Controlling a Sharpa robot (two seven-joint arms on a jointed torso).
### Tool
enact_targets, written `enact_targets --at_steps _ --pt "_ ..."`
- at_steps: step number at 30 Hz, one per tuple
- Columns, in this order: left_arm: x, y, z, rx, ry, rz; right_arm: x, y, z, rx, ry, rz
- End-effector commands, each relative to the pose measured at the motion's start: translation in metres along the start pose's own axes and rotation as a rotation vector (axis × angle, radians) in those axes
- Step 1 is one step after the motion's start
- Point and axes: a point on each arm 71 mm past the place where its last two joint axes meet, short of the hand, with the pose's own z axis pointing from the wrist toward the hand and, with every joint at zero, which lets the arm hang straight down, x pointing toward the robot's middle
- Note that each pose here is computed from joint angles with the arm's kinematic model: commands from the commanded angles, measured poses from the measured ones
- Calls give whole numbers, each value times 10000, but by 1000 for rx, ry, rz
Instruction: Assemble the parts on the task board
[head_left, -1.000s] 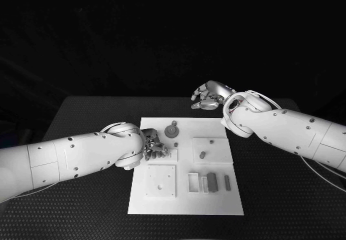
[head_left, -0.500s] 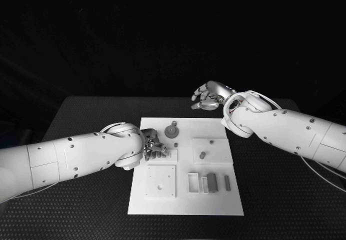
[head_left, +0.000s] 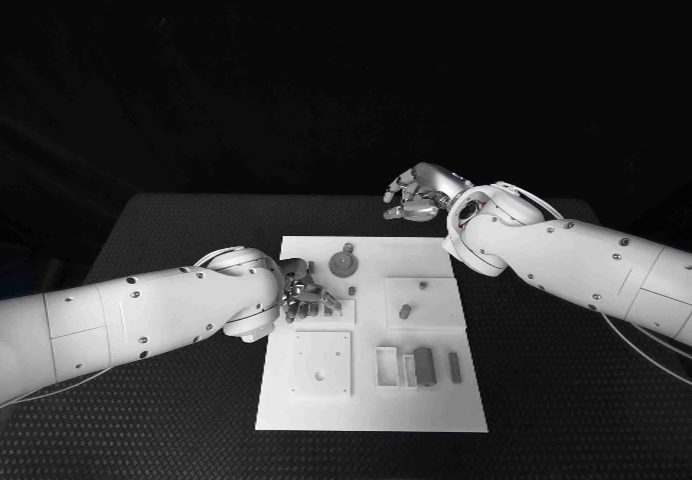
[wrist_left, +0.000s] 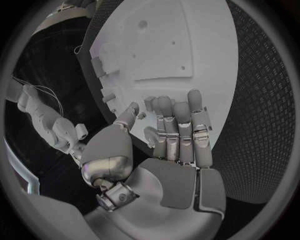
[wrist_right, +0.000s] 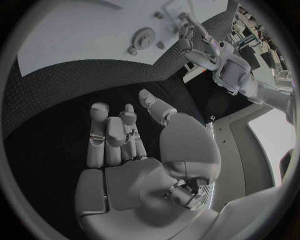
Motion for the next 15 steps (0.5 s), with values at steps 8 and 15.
enact_targets --at_steps 8,15 --pt "-327 47 -101 18 -18 -93 -23 -60 -11 11 4 -6" --pt "-690 172 -75 -34 -57 -90 -28 -76 -10 15 3 -8"
